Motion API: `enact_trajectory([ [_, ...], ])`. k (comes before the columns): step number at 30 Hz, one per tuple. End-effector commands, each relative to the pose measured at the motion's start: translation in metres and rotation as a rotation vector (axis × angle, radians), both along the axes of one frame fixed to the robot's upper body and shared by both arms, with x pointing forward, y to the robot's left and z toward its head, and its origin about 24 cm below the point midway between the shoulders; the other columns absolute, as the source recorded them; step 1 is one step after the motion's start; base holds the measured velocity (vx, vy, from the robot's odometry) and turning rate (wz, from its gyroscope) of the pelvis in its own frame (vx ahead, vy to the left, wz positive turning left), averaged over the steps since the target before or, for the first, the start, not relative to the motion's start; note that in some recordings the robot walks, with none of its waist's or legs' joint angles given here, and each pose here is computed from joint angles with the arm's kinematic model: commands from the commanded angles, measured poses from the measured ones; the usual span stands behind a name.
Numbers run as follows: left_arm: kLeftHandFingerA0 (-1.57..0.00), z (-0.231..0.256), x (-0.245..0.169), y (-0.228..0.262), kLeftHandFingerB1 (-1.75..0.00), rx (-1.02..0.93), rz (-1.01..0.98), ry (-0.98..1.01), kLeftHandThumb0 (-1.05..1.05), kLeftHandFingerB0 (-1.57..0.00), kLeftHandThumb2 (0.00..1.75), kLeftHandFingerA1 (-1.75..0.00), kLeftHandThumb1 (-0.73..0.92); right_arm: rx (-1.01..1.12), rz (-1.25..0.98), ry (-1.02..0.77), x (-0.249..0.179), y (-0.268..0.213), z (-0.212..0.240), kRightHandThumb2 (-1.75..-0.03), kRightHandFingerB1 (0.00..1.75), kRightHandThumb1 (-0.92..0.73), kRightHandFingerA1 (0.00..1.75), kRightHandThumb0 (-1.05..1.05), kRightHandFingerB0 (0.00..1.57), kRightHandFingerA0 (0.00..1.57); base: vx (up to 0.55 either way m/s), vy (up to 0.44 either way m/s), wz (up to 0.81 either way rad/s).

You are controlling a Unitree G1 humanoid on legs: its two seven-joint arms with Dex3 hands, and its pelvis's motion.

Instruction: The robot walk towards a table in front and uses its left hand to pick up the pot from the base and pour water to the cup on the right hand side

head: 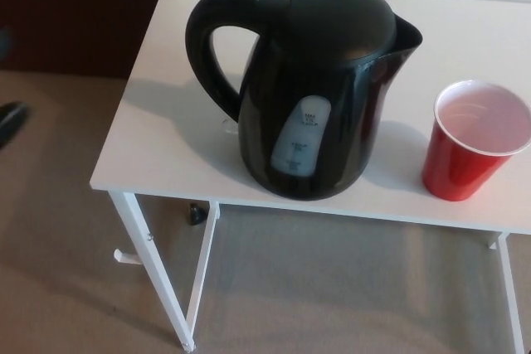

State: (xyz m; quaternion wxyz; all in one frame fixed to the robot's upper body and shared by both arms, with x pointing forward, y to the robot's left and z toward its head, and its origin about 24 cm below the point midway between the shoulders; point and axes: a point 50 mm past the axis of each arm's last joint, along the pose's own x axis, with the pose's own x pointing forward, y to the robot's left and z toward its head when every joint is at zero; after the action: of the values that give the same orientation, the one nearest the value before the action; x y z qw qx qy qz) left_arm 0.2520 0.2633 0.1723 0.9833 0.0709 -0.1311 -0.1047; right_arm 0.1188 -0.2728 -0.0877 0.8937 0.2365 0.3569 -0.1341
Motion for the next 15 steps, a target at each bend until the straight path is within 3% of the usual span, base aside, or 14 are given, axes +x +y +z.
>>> enact_trajectory([
  [1,-0.1,-0.007,0.02,-0.022,-0.5,0.115,0.036,0.079,-0.13,-0.09,0.88,-0.5,0.39,0.027,-0.012,-0.012,-0.001,-0.003,0.003,-0.81,0.23,-0.58,0.47,-0.35,0.01,0.1,0.0,0.0,0.0],
  [2,-0.2,-0.009,0.026,-0.03,-0.32,0.126,0.039,0.098,-0.3,-0.17,0.58,-0.34,0.45,0.027,-0.004,-0.016,0.0,-0.002,0.003,-0.82,0.23,-0.57,0.47,-0.35,0.01,0.08,0.0,0.0,0.0],
  [3,-0.2,-0.01,0.031,-0.035,-0.31,0.134,0.041,0.111,-0.31,-0.16,0.59,-0.34,0.45,0.028,0.0,-0.017,0.0,-0.002,0.004,-0.65,0.28,-0.66,0.41,-0.31,0.0,0.12,0.0,0.0,0.0],
  [4,-0.07,-0.012,0.036,-0.041,-0.49,0.146,0.042,0.122,-0.19,-0.06,0.9,-0.5,0.4,0.026,-0.003,-0.017,0.001,-0.002,0.004,-0.63,0.29,-0.67,0.4,-0.3,0.01,0.14,0.0,0.0,0.0],
  [5,-0.07,-0.014,0.04,-0.045,-0.49,0.155,0.04,0.128,-0.19,-0.06,0.9,-0.5,0.4,0.022,-0.005,-0.016,0.001,-0.001,0.004,-0.63,0.29,-0.67,0.4,-0.3,0.01,0.14,0.0,0.0,0.0],
  [6,-0.18,-0.015,0.043,-0.048,-0.32,0.159,0.04,0.131,-0.38,-0.14,0.61,-0.35,0.45,0.021,-0.003,-0.019,0.001,-0.001,0.004,-0.63,0.28,-0.68,0.39,-0.3,0.0,0.13,0.0,0.0,0.0],
  [7,-0.18,-0.016,0.046,-0.051,-0.32,0.161,0.041,0.134,-0.38,-0.14,0.61,-0.35,0.45,0.02,0.001,-0.023,0.001,-0.001,0.005,-0.63,0.28,-0.68,0.39,-0.3,0.0,0.13,0.0,0.0,0.0],
  [8,-0.17,-0.017,0.048,-0.053,-0.32,0.166,0.042,0.137,-0.41,-0.13,0.62,-0.36,0.44,0.02,0.001,-0.024,0.001,-0.001,0.006,-0.68,0.17,-0.66,0.41,-0.3,0.08,0.12,0.0,0.0,0.0],
  [10,-0.17,-0.018,0.056,-0.059,-0.32,0.181,0.056,0.15,-0.36,-0.14,0.61,-0.35,0.47,0.026,-0.002,-0.031,0.003,0.0,0.007,-0.68,0.18,-0.68,0.4,-0.27,0.05,0.1,0.0,0.0,0.0],
  [11,-0.18,-0.018,0.059,-0.062,-0.31,0.187,0.06,0.154,-0.34,-0.15,0.6,-0.34,0.48,0.025,-0.002,-0.032,0.004,0.0,0.007,-0.64,0.29,-0.69,0.38,-0.29,0.01,0.12,0.0,0.0,0.0],
  [15,-0.18,-0.018,0.068,-0.067,-0.31,0.205,0.074,0.16,-0.33,-0.14,0.59,-0.34,0.49,0.006,-0.004,-0.029,0.006,0.001,0.009,-0.66,0.24,-0.68,0.39,-0.29,0.09,0.13,0.0,0.0,0.0],
])
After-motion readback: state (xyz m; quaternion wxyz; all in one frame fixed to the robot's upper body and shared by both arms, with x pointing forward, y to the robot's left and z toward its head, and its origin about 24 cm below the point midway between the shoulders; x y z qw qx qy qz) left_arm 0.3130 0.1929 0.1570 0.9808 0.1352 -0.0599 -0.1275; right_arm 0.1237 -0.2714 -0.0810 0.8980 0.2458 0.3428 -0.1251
